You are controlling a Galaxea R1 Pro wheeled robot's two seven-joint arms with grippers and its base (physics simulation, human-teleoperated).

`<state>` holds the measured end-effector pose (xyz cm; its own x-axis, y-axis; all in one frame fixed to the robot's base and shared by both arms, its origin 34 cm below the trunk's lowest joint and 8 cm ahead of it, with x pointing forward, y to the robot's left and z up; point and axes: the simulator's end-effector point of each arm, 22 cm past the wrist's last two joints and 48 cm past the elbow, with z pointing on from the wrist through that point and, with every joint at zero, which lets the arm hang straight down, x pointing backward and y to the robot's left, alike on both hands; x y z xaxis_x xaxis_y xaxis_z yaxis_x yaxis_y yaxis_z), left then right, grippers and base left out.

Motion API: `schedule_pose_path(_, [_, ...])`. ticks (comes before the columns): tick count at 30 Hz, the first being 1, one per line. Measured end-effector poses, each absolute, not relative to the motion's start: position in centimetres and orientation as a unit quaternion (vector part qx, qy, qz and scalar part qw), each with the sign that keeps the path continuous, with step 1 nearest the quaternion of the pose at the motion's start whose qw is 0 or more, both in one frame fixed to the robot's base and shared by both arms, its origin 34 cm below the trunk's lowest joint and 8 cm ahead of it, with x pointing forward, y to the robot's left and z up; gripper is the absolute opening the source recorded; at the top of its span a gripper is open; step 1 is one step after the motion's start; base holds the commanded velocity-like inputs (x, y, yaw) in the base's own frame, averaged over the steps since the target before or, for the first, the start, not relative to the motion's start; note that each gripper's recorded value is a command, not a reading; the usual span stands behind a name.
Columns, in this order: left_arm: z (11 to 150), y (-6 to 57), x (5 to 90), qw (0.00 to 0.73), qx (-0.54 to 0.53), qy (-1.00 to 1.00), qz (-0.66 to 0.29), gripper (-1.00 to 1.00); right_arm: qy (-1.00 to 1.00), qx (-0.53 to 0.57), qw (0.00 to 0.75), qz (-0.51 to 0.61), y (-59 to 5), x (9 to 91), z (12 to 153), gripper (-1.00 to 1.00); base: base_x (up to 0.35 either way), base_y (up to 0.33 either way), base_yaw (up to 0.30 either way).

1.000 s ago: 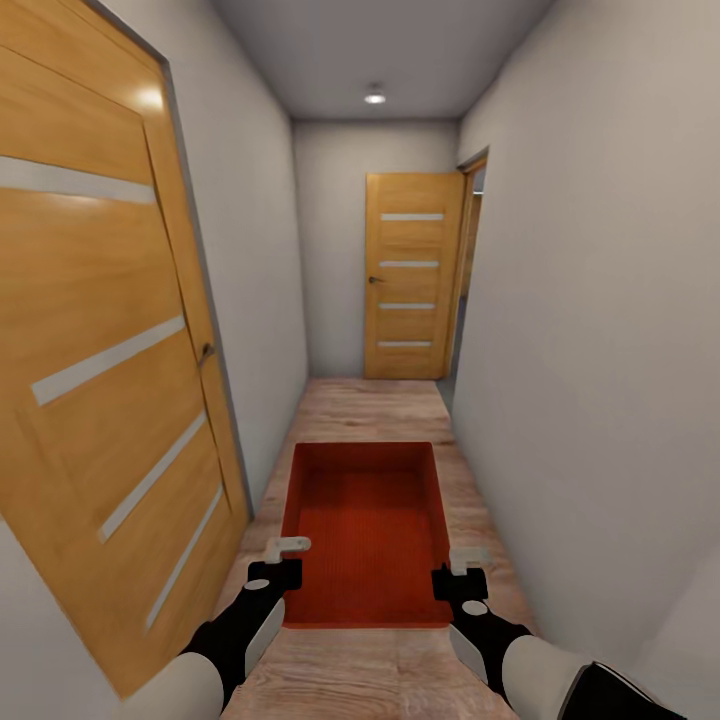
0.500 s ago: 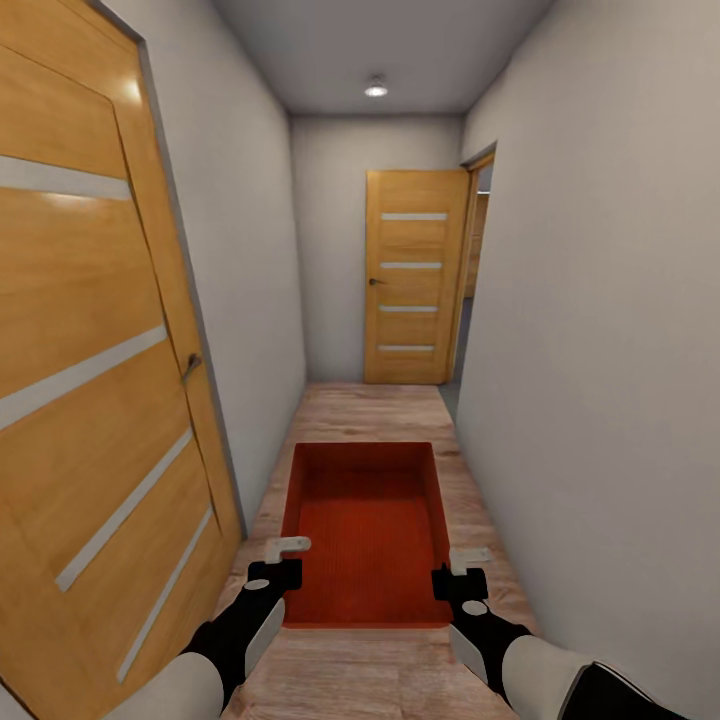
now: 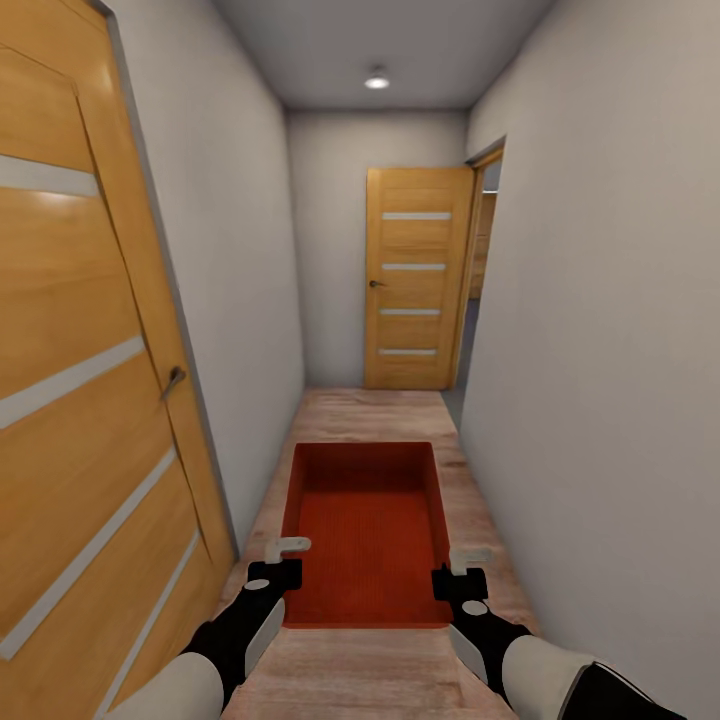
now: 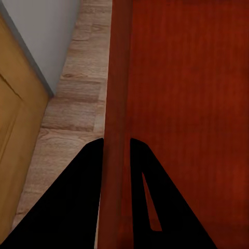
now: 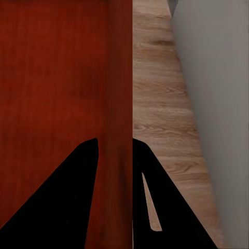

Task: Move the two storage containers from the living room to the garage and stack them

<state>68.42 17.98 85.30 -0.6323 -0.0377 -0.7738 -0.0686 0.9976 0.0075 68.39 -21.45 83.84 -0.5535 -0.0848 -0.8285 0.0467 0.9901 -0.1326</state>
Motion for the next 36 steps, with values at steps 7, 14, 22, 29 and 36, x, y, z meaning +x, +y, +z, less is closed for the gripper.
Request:
schedule_pose_path(7, [85.31, 17.98, 68.42, 0.428, -0.029, 0.903, 0.018, -1.0, 0.879, -0.011, 0.472, -0.07, -21.44, 68.39, 83.84, -1.0, 0.322, 0.0, 0.0])
schedule_pose_path(14, [85.3, 17.98, 68.42, 0.428, -0.029, 0.903, 0.018, -1.0, 0.879, -0.011, 0.472, -0.07, -21.45, 68.39, 83.84, -1.0, 0.322, 0.0, 0.0])
schedule_pose_path(22, [85.3, 17.98, 68.42, 0.428, -0.029, 0.903, 0.018, -1.0, 0.879, -0.011, 0.472, -0.07, -21.45, 68.39, 83.84, -1.0, 0.322, 0.0, 0.0])
schedule_pose_path(29, [85.3, 17.98, 68.42, 0.428, -0.029, 0.903, 0.018, -1.0, 0.879, -0.011, 0.472, -0.07, -21.44, 68.39, 83.84, -1.0, 0.322, 0.0, 0.0])
schedule_pose_path(36, [85.3, 17.98, 68.42, 0.428, -0.029, 0.903, 0.018, -1.0, 0.879, -0.011, 0.472, -0.07, -21.45, 68.39, 83.84, -1.0, 0.321, 0.0, 0.0])
